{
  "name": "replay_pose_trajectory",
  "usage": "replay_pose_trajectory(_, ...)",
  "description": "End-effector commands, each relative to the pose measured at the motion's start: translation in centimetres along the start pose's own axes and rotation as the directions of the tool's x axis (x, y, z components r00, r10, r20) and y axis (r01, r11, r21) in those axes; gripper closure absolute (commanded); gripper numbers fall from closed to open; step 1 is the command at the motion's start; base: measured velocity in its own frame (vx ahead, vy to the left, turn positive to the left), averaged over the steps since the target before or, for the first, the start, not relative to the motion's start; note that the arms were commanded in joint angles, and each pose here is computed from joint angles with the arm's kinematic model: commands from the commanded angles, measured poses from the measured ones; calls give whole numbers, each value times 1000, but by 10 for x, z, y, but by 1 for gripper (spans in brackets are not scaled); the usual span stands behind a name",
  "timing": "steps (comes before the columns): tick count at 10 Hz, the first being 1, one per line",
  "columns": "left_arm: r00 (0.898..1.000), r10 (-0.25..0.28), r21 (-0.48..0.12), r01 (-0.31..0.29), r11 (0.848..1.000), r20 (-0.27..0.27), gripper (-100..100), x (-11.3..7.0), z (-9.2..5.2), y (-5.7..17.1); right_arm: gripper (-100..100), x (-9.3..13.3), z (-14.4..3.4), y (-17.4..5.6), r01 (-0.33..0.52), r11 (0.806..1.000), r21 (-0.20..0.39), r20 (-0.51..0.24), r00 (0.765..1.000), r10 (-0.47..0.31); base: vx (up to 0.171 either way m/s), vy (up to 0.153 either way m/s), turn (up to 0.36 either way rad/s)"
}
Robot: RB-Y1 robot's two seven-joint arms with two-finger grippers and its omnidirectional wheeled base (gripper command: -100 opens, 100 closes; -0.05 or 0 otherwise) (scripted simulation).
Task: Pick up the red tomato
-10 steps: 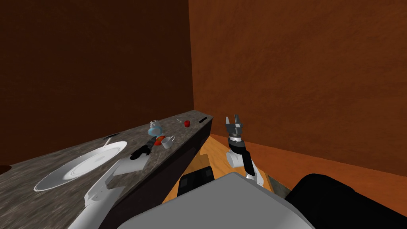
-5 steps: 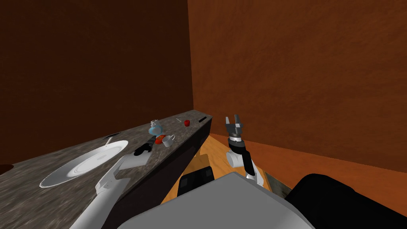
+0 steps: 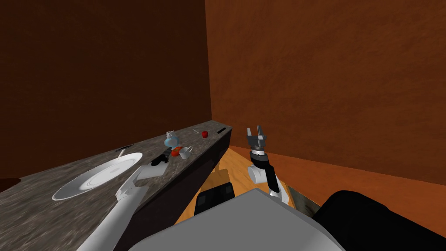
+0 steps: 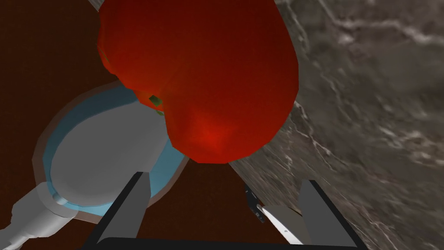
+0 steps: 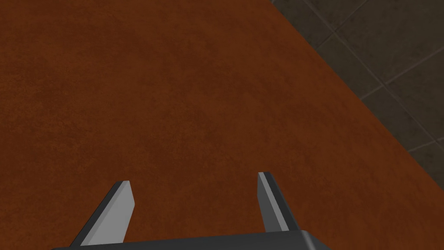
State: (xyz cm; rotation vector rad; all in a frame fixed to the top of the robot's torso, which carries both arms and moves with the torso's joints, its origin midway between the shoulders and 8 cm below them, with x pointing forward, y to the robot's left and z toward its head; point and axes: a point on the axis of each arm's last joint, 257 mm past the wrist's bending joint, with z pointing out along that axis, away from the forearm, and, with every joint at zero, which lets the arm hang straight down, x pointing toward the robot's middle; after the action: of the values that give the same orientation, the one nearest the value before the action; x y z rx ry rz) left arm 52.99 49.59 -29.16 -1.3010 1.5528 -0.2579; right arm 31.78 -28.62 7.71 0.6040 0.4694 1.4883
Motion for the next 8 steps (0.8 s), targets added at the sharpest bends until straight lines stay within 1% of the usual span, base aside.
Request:
replay_pose_trajectory(1,1000,-5,23,4,1000,24,-100,-10,9,-15,0,0,0,0,0,1000,0,0,1000,0,-61,8,-68)
replay_pose_trajectory(2,1000,-10,25,10,1000,21,-100,-8,13,-23,0,0,0,0,0,1000,0,0,1000,0,-85,10,-45)
replay_pose_trajectory(3,1000,-11,22,11,1000,19,-100,-7,15,-24,0,0,0,0,0,1000,0,0,1000,0,-51,7,6)
replay_pose_trajectory(5,1000,-6,-30,6,1000,7,-100,-1,21,2,0,0,0,0,0,1000,0,0,1000,0,-3,2,3)
replay_pose_trajectory(6,999,-13,16,13,1000,30,-100,-10,27,-26,0,0,0,0,0,1000,0,0,1000,0,-64,11,-72)
replay_pose_trajectory(7,999,-18,21,17,1000,27,-100,-9,30,-34,0,0,0,0,0,1000,0,0,1000,0,-88,19,-43)
replay_pose_trajectory(8,1000,-16,-1,16,1000,20,-100,-5,33,-25,0,0,0,0,0,1000,0,0,1000,0,-47,8,4)
